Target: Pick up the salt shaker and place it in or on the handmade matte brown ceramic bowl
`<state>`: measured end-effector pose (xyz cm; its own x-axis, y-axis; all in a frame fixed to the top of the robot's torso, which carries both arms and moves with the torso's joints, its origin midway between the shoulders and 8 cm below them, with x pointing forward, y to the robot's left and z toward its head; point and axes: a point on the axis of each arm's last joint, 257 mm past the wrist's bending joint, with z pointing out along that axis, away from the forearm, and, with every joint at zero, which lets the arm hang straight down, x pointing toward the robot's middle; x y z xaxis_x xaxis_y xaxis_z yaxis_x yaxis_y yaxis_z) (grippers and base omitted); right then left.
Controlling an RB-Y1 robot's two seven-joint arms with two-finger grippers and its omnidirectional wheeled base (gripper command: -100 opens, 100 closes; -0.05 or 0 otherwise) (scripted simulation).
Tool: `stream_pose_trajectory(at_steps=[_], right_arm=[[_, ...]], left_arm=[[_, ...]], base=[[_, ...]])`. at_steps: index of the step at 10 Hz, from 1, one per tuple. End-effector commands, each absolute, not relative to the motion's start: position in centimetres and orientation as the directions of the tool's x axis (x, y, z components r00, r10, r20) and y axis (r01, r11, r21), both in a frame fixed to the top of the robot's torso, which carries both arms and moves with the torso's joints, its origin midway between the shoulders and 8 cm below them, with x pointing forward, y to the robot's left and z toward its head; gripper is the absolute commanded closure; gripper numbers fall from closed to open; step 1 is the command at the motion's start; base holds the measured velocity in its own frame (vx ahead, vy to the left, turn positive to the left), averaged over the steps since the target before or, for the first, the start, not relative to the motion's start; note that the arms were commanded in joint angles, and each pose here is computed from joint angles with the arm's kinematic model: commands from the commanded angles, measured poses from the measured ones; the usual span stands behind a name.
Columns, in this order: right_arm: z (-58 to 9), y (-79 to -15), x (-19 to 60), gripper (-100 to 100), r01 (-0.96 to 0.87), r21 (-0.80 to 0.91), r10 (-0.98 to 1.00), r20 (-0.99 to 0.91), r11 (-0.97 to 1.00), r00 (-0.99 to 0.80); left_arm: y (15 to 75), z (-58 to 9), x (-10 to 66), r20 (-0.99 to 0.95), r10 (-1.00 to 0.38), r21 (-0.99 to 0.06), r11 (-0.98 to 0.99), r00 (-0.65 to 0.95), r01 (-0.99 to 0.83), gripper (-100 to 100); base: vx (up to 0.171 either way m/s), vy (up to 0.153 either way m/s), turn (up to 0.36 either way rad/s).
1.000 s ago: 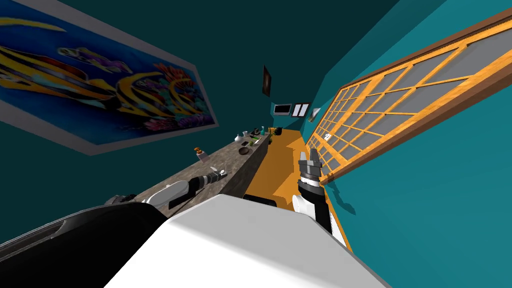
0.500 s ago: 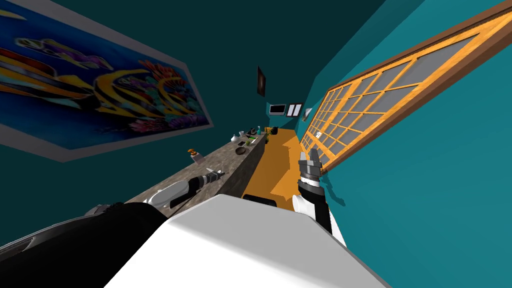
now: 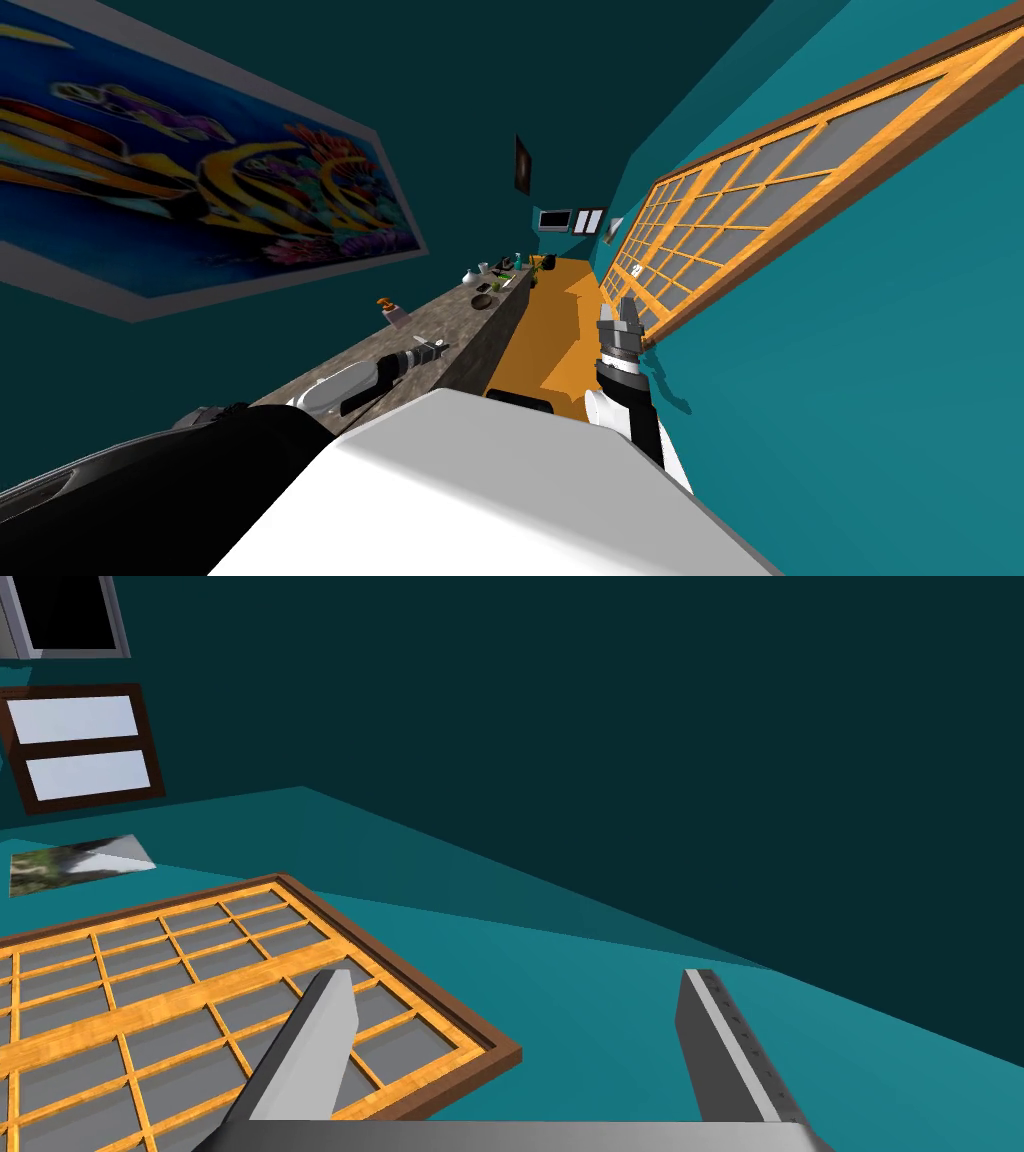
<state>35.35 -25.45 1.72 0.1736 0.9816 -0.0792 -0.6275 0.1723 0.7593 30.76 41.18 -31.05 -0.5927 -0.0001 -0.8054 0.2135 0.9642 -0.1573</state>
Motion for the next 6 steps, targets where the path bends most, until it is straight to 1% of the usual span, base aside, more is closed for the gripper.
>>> stream_pose_trajectory(at_steps=[1, 3, 4, 5, 6], right_arm=[[1.7, -25.5, 35.3, 0, -0.627, 0.759, 0.982, -0.079, 0.172, 0.174], [1.7, -25.5, 35.3, 0, -0.627, 0.759, 0.982, -0.079, 0.172, 0.174], [1.7, -25.5, 35.3, 0, -0.627, 0.759, 0.982, -0.079, 0.172, 0.174], [1.7, -25.5, 35.3, 0, -0.627, 0.759, 0.982, -0.079, 0.172, 0.174], [1.7, -25.5, 35.3, 0, -0.627, 0.759, 0.982, -0.079, 0.172, 0.174]], left_arm=[[40.1, -30.8, 30.4, -0.802, 0.019, -0.157, 0.958, -0.597, 0.241, 100], [38.6, -30.2, 30.0, -0.801, 0.046, -0.157, 0.946, -0.597, 0.283, 100], [39.1, -30.4, 30.0, -0.802, 0.037, -0.156, 0.951, -0.596, 0.268, 100], [39.0, -30.5, 30.0, -0.801, 0.039, -0.156, 0.950, -0.598, 0.271, 0], [39.9, -30.5, 29.5, -0.792, 0.037, -0.154, 0.954, -0.610, 0.258, 100]], base=[[0.030, 0.020, 0.236], [0.056, 0.029, 0.266], [0.027, 0.009, 0.053], [0.000, 0.000, 0.000], [0.124, -0.057, 0.024]])
